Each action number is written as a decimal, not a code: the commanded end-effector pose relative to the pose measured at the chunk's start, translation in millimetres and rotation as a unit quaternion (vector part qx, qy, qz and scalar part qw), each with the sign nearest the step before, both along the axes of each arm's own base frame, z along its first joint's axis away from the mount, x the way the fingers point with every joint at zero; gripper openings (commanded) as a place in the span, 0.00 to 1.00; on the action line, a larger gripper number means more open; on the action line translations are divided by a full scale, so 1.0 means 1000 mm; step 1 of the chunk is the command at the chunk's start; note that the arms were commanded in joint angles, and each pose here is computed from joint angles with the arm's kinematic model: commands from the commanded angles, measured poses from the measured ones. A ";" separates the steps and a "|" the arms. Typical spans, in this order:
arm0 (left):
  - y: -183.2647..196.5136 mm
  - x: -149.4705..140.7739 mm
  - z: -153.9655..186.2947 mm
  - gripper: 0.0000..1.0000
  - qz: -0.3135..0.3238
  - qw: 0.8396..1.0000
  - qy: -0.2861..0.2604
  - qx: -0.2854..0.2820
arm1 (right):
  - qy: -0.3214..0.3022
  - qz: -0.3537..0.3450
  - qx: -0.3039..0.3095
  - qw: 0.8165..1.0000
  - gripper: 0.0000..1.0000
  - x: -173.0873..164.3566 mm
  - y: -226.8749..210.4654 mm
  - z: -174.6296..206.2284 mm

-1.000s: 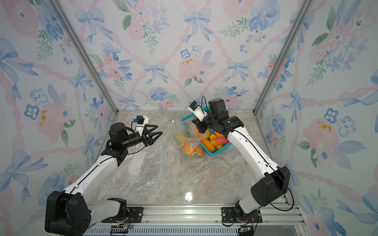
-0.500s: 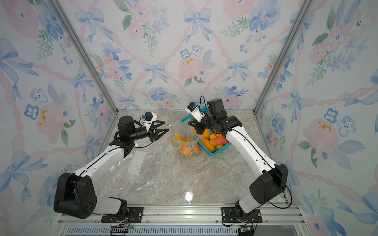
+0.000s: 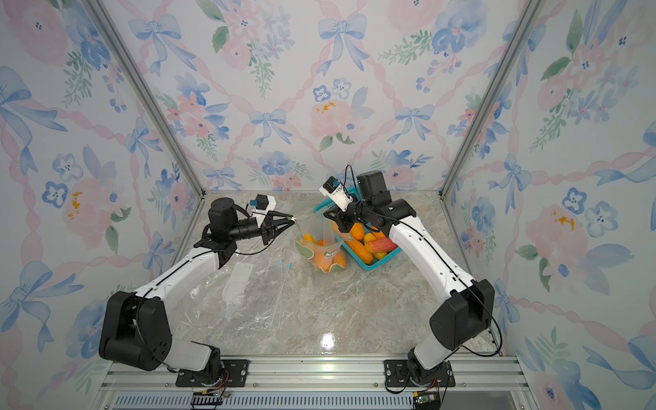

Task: Place the mango in a zip-top bag and seal the zipper
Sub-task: Adjust the zipper food storage bag at the center of the board.

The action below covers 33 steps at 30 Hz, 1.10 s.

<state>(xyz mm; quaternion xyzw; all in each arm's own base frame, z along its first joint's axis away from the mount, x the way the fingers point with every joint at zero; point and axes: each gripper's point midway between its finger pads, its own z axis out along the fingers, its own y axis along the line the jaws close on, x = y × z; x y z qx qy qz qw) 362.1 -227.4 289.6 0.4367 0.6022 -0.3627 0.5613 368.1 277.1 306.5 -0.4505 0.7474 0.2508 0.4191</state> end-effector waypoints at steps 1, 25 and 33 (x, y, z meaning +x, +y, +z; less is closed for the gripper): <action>-0.005 0.000 0.010 0.08 -0.015 1.000 -0.012 -0.005 | -0.005 0.002 0.017 1.000 0.00 0.004 0.003 0.011; 0.030 0.016 0.113 0.00 0.159 0.985 -0.011 -0.061 | -0.038 -0.062 -0.086 0.994 0.53 -0.001 -0.047 0.026; 0.029 0.016 0.104 0.00 0.153 0.987 -0.006 -0.046 | -0.099 -0.020 -0.042 0.994 0.62 -0.019 -0.016 0.063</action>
